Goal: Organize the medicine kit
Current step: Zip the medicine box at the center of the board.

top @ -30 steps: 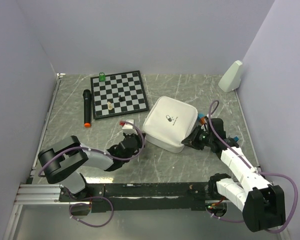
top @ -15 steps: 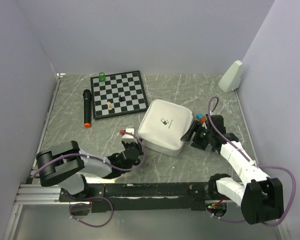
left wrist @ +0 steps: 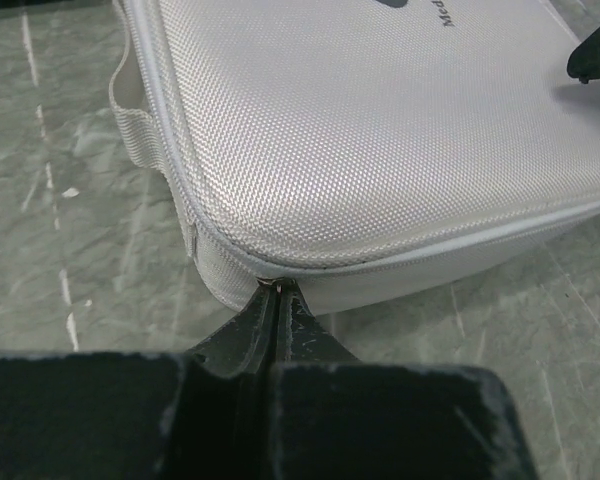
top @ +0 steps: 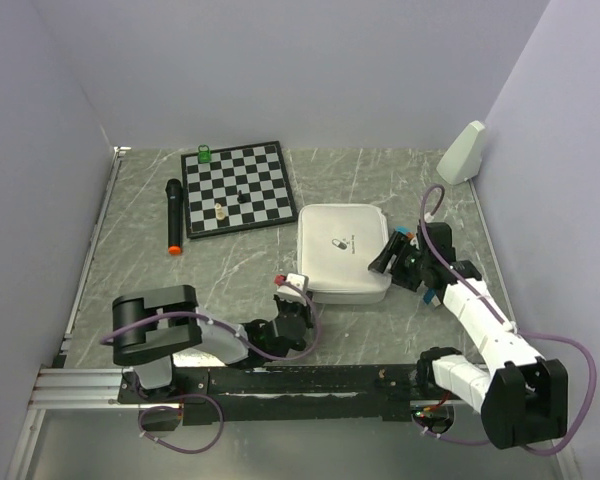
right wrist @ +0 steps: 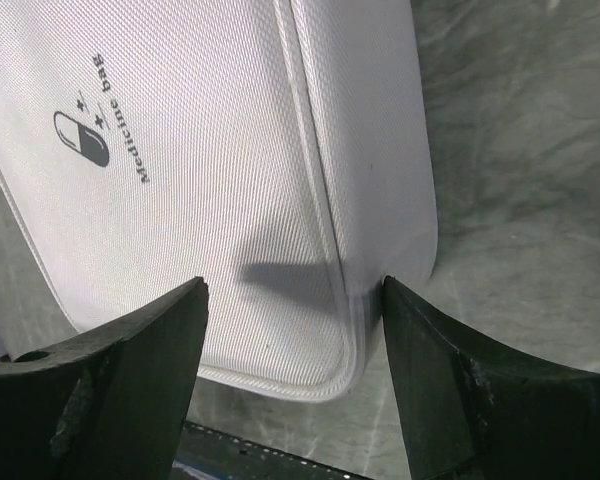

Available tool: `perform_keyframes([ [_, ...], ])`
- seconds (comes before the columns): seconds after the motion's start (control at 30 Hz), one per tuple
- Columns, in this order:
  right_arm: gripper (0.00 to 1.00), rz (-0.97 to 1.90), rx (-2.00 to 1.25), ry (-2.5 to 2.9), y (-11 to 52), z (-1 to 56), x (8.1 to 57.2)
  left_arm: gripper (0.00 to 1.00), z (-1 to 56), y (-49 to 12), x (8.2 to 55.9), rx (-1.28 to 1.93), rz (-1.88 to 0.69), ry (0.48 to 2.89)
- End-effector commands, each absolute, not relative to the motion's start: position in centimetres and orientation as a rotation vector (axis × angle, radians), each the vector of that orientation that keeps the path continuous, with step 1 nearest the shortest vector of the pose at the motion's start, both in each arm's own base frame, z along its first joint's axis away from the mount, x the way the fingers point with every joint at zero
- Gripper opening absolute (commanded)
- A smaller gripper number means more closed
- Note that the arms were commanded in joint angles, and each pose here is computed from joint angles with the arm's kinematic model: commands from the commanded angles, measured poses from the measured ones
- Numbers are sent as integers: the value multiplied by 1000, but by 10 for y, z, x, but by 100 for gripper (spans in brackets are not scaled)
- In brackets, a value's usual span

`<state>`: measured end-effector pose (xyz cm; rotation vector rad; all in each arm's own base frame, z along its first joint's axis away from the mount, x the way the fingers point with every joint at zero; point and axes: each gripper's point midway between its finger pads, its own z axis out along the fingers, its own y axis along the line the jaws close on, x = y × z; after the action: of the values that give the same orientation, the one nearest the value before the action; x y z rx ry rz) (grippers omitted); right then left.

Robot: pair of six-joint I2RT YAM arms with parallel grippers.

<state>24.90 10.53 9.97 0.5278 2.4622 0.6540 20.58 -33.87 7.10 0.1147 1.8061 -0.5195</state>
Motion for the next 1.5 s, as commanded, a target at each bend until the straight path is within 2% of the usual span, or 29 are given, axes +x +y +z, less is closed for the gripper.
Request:
perform_keyframes([
  [0.0,76,651,512,2457,105,122,235,1,79,-385,192,228,-663,1789],
  [0.47,68,859,553,2498,133,108,220,1,84,-430,190,326,-731,1752],
  [0.83,60,779,717,2483,126,84,242,1,85,-427,188,326,-738,1749],
  [0.93,48,777,739,2470,126,79,245,1,84,-423,188,321,-731,1752],
  [1.17,0,754,744,2477,123,74,248,1,80,-412,189,306,-707,1761],
  [1.47,0,681,728,2500,114,66,239,1,65,-369,205,192,-587,1809],
])
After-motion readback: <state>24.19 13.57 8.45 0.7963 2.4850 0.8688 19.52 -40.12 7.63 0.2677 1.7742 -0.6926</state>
